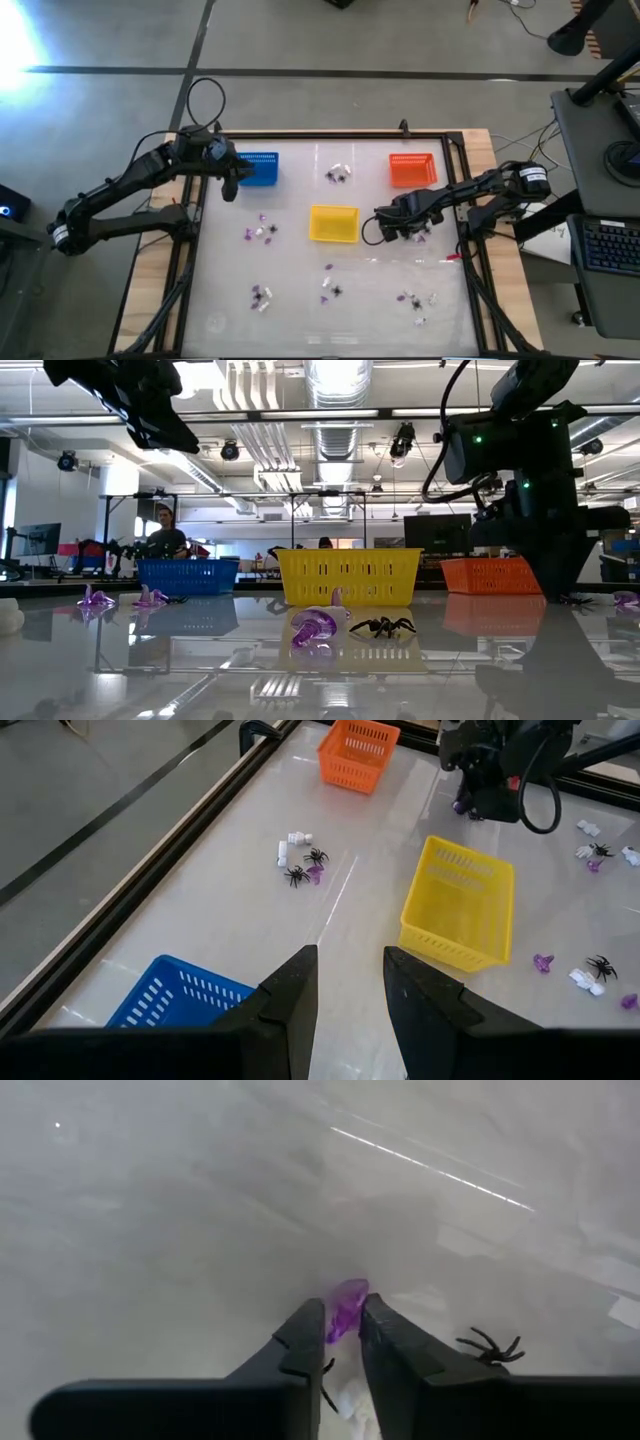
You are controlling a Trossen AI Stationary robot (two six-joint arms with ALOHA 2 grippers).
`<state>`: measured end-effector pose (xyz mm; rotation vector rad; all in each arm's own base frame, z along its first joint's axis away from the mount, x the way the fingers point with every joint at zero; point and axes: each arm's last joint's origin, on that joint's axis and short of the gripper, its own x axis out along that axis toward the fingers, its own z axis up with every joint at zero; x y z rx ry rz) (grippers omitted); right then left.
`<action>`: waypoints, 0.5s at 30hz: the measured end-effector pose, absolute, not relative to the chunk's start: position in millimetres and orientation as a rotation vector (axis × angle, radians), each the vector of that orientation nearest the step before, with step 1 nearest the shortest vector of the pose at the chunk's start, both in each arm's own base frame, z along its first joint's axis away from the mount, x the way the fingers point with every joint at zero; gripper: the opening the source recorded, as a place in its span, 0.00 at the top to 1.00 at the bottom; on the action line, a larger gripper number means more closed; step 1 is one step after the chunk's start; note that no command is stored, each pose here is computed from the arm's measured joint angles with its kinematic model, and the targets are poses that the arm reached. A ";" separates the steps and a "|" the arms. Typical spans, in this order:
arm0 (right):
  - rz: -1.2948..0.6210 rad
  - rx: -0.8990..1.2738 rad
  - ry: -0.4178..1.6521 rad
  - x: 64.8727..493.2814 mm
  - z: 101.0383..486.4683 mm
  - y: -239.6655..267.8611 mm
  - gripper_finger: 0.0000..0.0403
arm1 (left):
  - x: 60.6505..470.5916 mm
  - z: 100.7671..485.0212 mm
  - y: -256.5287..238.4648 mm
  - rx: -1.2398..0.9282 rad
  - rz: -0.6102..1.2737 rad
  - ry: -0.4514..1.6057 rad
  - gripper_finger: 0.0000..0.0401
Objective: Sort Halloween decoration
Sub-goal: Put the purple witch hat toy into the orange bin
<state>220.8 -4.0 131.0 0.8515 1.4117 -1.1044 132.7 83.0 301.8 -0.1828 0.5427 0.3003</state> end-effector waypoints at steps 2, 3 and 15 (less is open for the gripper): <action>-1.110 0.844 1.411 220.4 131.0 -4.2 0.93 | 132.7 301.8 83.0 -0.183 0.300 0.543 0.75; -1.112 0.841 1.412 220.2 130.9 -4.3 0.95 | 132.7 301.8 83.0 -0.183 0.300 0.543 0.75; -1.061 0.871 1.359 226.7 145.0 -4.3 0.98 | 132.7 301.8 83.0 -0.169 0.296 0.545 0.75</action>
